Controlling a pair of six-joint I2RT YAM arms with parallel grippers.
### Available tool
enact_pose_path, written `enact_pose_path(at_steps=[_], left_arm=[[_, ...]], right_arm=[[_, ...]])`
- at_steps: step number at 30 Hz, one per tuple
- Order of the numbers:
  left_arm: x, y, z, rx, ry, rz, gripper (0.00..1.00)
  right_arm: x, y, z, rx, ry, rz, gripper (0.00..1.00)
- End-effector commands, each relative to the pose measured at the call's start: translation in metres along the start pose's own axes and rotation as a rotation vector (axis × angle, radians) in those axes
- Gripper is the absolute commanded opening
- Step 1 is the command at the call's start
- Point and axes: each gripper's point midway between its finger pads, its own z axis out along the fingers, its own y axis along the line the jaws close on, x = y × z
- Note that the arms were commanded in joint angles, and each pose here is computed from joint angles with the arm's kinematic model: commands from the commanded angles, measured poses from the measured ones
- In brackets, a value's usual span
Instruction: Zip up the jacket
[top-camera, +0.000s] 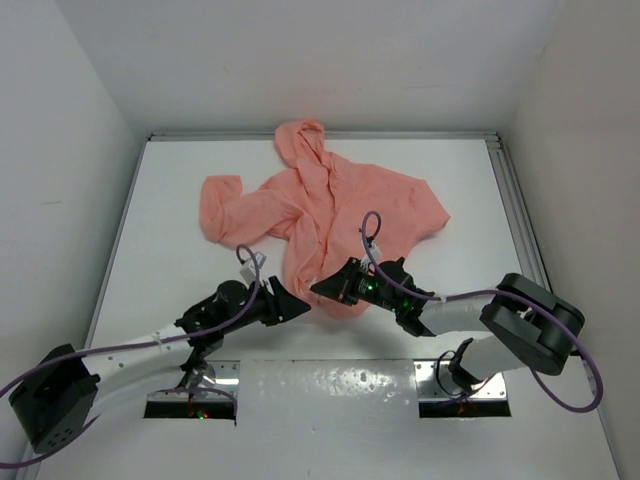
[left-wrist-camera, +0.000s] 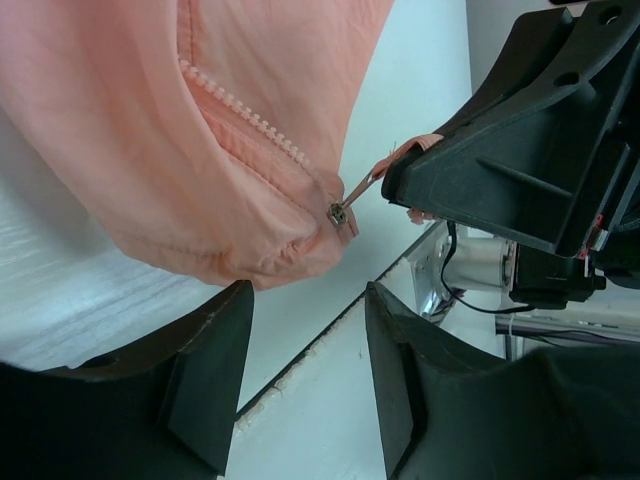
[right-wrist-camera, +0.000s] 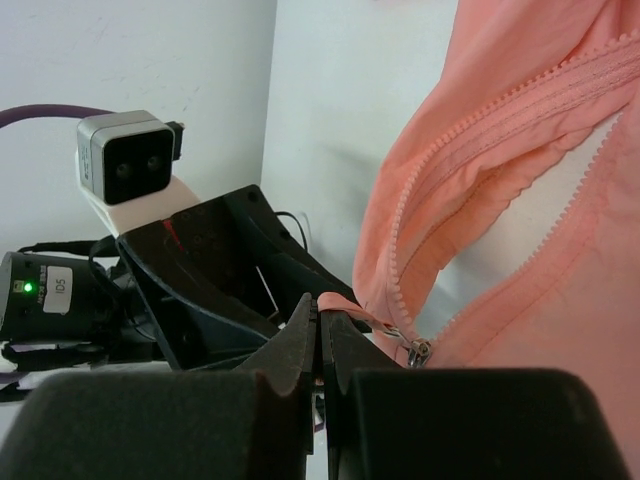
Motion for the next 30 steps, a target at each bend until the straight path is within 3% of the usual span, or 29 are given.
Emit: enact_pose_path(at_steps=[1,13,25,30], left_arm=[[-0.009,-0.026,0.004,0.104,-0.031,0.003,0.47],[-0.009,-0.027,0.016,0.08,-0.037,0.011,0.41],[-0.015,-0.026,0.019,0.063,-0.124,-0.013,0.46],[-0.017,-0.021,0.018,0.038,-0.154,-0.035,0.43]], right_arm=[[-0.006,0.025,-0.001,-0.091,-0.016,-0.013,0.0],[0.004,0.037,-0.003,-0.142,0.049,0.003,0.0],[0.014,0.04,-0.007,-0.177,0.102,0.039,0.0],[0.016,0.043,-0.008,-0.191,0.112,0.043,0.0]])
